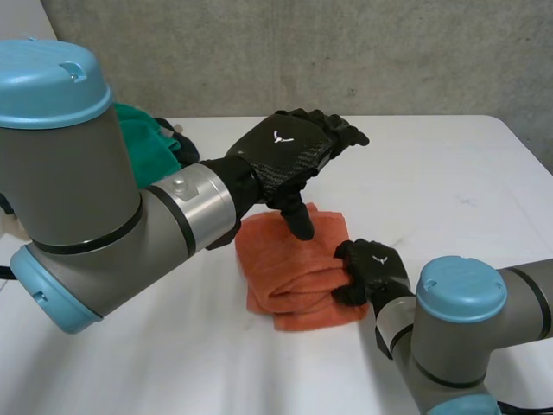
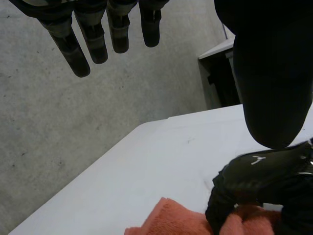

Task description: Fold the laundry.

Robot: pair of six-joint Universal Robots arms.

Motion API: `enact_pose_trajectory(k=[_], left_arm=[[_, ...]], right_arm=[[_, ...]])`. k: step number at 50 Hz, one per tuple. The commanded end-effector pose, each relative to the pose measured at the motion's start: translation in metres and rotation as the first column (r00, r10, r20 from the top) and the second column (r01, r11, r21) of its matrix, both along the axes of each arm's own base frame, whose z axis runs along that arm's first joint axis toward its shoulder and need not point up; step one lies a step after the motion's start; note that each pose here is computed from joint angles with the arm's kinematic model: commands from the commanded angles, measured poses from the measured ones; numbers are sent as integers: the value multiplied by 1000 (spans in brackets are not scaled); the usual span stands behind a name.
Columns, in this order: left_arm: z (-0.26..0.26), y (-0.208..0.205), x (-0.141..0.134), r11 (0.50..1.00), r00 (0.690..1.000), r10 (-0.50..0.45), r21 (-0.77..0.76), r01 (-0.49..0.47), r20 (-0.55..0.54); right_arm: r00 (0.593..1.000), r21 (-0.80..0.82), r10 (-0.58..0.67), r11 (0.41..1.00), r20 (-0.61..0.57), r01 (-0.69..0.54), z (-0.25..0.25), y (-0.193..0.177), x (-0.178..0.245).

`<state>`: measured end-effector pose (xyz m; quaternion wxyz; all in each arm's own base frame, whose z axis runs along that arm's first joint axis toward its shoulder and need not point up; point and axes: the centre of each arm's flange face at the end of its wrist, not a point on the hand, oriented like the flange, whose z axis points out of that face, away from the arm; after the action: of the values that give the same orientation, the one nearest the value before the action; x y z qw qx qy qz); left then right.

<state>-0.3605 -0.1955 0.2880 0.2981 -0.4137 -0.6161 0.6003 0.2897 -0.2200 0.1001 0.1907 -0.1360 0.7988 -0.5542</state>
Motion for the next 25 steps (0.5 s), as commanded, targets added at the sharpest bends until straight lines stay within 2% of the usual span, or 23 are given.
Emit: enact_pose_trajectory(k=[1, 3, 7, 14, 18, 19, 25], left_arm=[[3, -1, 4, 1000, 1000, 10, 6, -10, -11], [6, 0, 5, 1000, 1000, 10, 4, -10, -20], [12, 1, 6, 1000, 999, 11, -4, -11, -38], [20, 1, 6, 1000, 997, 11, -16, -13, -74], [23, 0, 5, 1000, 996, 11, -22, -13, -91], [23, 0, 5, 1000, 996, 11, -21, -13, -94], [20, 1, 4, 1000, 996, 8, -10, -9, -91]], right_arm=[[995, -139, -83, 986, 51, 90, 18, -48, -14], [991, -180, -116, 976, 66, 126, 25, -70, -21], [975, -251, -215, 942, 60, 223, 36, -136, -49], [929, -256, -369, 895, 37, 365, 31, -218, -92], [884, -274, -466, 846, 36, 457, 28, -261, -121], [858, -285, -512, 817, 43, 502, 27, -276, -135], [775, -340, -626, 713, 83, 612, 31, -318, -190]])
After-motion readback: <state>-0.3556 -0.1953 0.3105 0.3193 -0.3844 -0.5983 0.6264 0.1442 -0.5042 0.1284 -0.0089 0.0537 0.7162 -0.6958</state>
